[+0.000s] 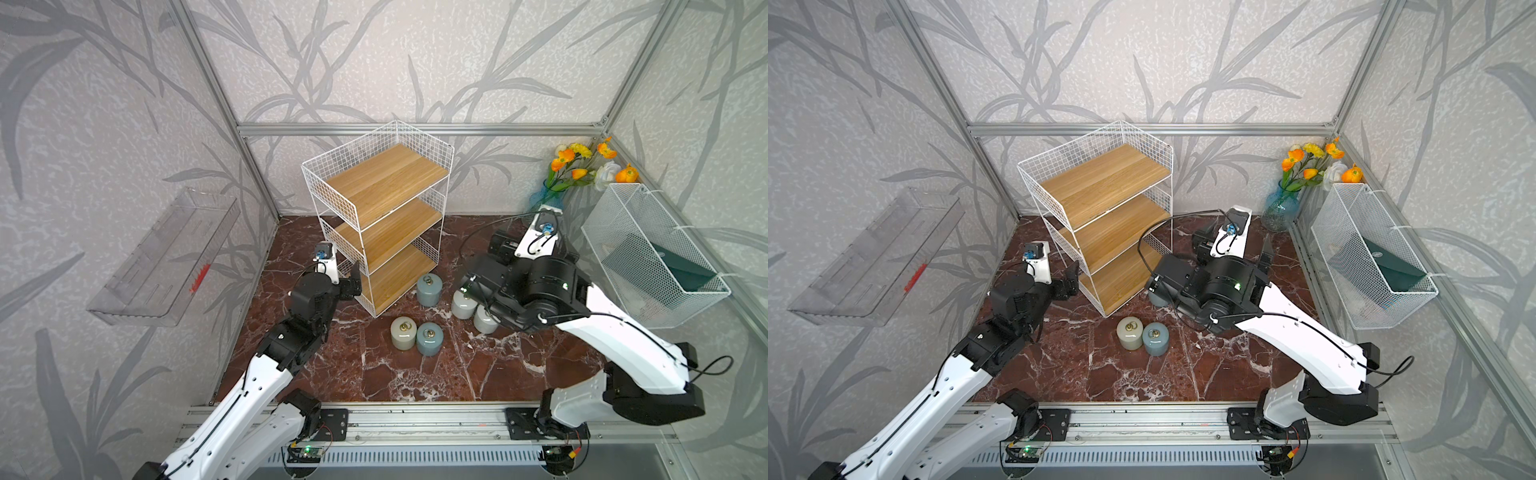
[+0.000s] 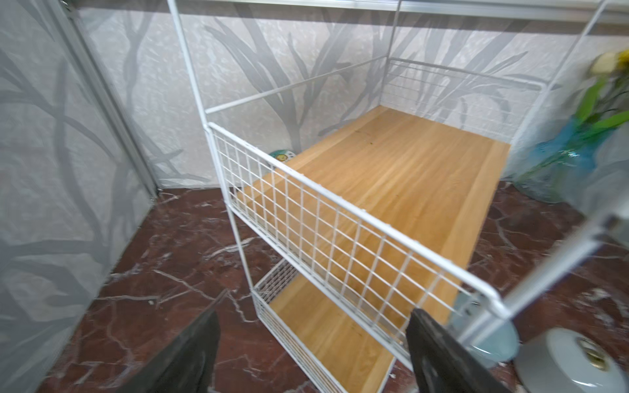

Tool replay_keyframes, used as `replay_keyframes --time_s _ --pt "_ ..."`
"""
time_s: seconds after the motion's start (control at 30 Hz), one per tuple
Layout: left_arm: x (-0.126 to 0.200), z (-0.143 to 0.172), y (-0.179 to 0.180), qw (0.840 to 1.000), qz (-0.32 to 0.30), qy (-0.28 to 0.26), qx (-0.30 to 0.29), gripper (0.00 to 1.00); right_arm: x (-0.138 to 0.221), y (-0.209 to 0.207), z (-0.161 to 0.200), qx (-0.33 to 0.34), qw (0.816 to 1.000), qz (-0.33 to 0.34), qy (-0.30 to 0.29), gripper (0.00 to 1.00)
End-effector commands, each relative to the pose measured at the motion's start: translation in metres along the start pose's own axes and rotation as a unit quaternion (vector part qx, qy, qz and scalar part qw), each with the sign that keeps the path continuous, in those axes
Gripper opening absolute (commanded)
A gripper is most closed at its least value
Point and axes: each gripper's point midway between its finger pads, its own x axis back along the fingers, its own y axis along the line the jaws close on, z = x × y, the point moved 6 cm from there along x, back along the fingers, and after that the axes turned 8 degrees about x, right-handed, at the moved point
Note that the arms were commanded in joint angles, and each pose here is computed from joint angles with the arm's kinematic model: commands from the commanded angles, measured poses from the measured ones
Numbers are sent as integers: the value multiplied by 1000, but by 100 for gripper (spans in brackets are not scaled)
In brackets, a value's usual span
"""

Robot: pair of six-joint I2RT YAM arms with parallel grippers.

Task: Remove the tea canisters from the shelf
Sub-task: Reset both arms

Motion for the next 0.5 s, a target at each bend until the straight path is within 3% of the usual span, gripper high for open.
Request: replay_keyframes --time_s 0.0,0.07,0.2,0.37,0.47 --pt "-18 13 18 991 -95 -25 -93 92 -2 -24 25 88 995 20 -53 99" --pt "-31 26 22 987 -104 -31 -121 94 -5 -48 46 37 998 27 -52 99" --pt "-50 50 42 992 -95 7 -78 100 -14 -95 94 -28 996 70 -45 99" --pt "-71 75 65 988 -130 30 -70 100 -15 -90 131 -21 997 67 -45 99" --pt "-85 95 76 982 -162 64 -79 100 -25 -72 155 38 995 91 -33 99"
